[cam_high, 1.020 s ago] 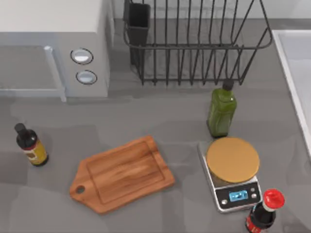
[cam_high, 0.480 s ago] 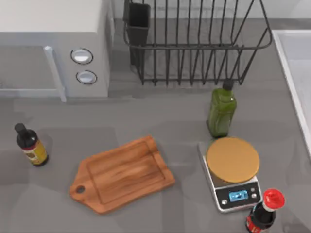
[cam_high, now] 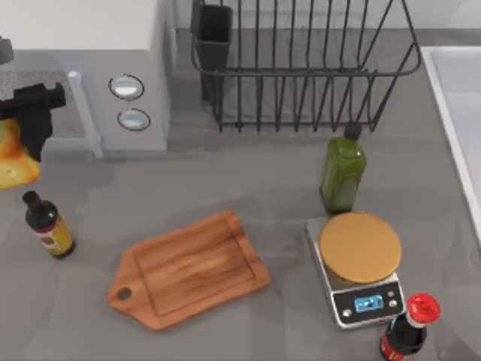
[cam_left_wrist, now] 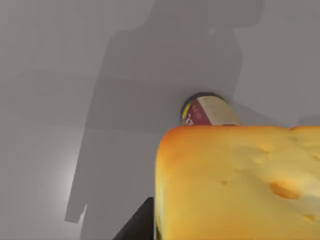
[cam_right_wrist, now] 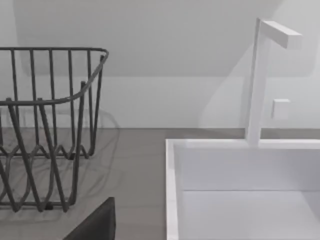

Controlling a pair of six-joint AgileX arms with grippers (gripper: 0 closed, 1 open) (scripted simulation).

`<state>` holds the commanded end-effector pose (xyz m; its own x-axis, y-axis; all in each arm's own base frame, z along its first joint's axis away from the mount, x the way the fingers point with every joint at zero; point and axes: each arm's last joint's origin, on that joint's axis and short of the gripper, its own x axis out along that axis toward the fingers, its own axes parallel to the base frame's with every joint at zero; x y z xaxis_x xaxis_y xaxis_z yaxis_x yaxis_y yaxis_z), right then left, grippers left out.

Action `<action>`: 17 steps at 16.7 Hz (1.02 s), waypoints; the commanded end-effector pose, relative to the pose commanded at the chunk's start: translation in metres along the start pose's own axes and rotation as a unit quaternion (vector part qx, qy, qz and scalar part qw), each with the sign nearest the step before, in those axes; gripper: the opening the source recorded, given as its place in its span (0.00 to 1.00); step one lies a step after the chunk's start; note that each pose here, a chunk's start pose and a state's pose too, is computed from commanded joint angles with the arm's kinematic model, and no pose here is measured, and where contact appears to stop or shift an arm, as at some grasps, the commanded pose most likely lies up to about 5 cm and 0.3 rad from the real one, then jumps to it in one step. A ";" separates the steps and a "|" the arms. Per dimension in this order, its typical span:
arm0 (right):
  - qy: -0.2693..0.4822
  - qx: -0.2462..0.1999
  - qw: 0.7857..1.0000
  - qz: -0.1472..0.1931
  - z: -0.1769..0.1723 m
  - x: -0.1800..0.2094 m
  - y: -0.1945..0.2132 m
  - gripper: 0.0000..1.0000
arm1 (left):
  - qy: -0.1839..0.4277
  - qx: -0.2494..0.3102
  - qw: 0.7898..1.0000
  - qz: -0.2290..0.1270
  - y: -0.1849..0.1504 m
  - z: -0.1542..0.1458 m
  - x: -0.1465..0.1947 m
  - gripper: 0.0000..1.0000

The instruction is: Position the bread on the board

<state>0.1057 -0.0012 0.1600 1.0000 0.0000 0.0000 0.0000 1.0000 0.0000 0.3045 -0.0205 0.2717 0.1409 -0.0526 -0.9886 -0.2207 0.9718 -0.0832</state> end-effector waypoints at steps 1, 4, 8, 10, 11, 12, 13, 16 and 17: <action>0.000 0.000 1.000 0.000 0.000 0.000 0.000 1.00 | 0.006 -0.036 0.999 -0.005 -0.015 -0.006 0.001 0.00; 0.000 0.000 1.000 0.000 0.000 0.000 0.000 1.00 | 0.032 -0.166 0.986 -0.005 -0.057 -0.026 0.011 0.00; 0.000 0.000 1.000 0.000 0.000 0.000 0.000 1.00 | 0.058 -0.351 0.934 0.026 -0.103 -0.053 0.034 0.00; 0.000 0.000 1.000 0.000 0.000 0.000 0.000 1.00 | 0.059 -0.429 0.900 0.045 -0.120 -0.064 0.047 0.00; 0.000 0.000 1.000 0.000 0.000 0.000 0.000 1.00 | 0.056 -0.462 0.883 0.054 -0.128 -0.068 0.054 0.00; 0.000 0.000 1.000 0.000 0.000 0.000 0.000 1.00 | 0.053 -0.492 0.867 0.060 -0.134 -0.072 0.060 0.00; 0.000 0.000 1.000 0.000 0.000 0.000 0.000 1.00 | 0.048 -0.519 0.851 0.065 -0.140 -0.075 0.065 0.00; 0.000 0.000 1.000 0.000 0.000 0.000 0.000 1.00 | 0.034 -0.580 0.811 0.071 -0.153 -0.080 0.080 0.00; 0.000 0.000 1.000 0.000 0.000 0.000 0.000 1.00 | 0.030 -0.593 0.801 0.072 -0.156 -0.081 0.083 0.00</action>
<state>0.1057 -0.0012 0.1600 1.0000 0.0000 0.0000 0.0000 1.0000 0.0000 0.2724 -0.1950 0.1919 -0.0078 -0.0053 -1.0000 -0.9976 0.0683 0.0075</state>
